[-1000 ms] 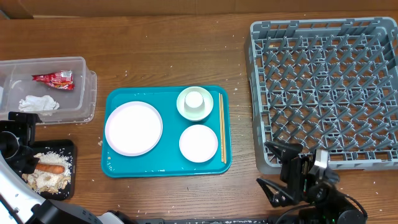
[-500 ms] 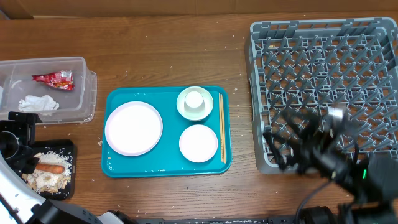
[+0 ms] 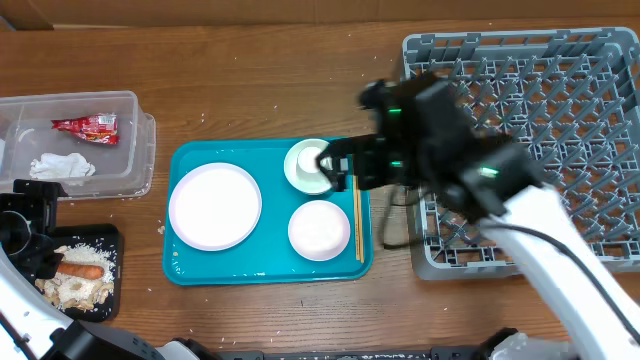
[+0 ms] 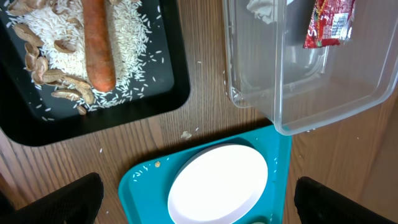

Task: Sort waste into correct bins and load items into the dishwasher
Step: 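Move the right gripper over the white cup on the teal tray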

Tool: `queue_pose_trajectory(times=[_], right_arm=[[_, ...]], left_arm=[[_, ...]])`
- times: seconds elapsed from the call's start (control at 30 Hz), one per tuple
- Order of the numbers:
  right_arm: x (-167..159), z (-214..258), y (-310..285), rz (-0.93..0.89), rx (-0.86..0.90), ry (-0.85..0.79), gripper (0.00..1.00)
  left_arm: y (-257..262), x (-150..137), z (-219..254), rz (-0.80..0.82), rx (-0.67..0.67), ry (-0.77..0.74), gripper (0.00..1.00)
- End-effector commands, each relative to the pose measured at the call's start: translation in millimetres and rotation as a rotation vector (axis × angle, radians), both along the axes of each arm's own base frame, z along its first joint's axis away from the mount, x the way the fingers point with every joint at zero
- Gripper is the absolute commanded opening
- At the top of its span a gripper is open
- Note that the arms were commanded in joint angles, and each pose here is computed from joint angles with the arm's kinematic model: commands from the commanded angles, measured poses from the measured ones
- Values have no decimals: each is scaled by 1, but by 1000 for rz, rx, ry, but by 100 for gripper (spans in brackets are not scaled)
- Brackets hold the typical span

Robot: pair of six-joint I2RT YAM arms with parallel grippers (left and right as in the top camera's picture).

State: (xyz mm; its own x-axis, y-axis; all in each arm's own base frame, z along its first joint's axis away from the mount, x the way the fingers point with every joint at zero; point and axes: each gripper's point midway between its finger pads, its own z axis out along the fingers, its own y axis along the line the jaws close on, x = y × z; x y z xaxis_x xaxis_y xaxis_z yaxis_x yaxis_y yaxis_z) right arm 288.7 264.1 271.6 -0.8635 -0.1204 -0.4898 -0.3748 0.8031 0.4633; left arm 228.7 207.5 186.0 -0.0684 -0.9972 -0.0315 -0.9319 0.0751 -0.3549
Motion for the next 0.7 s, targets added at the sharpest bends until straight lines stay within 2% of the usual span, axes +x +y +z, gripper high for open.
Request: queue_pose_trajectory(times=[0.0,0.13,0.23,0.43,0.67], right_arm=[[23,-33,30,9,-71,-15,100],[48,-92,37,-49,-217,9,100],[64,-115,28,-143,-305,-1,100],[88,-124,38,-169,-294,-72,100],[97,-143,53,-150,-293,-84,100]], left_arm=[[1,2,1,-11,3,-5,100],[1,2,1,-11,3,-5,100],[1,2,1,-11,3,-5,100],[1,2,1,-11,3,-5,100],[1,2,1,-11,3,-5,100]])
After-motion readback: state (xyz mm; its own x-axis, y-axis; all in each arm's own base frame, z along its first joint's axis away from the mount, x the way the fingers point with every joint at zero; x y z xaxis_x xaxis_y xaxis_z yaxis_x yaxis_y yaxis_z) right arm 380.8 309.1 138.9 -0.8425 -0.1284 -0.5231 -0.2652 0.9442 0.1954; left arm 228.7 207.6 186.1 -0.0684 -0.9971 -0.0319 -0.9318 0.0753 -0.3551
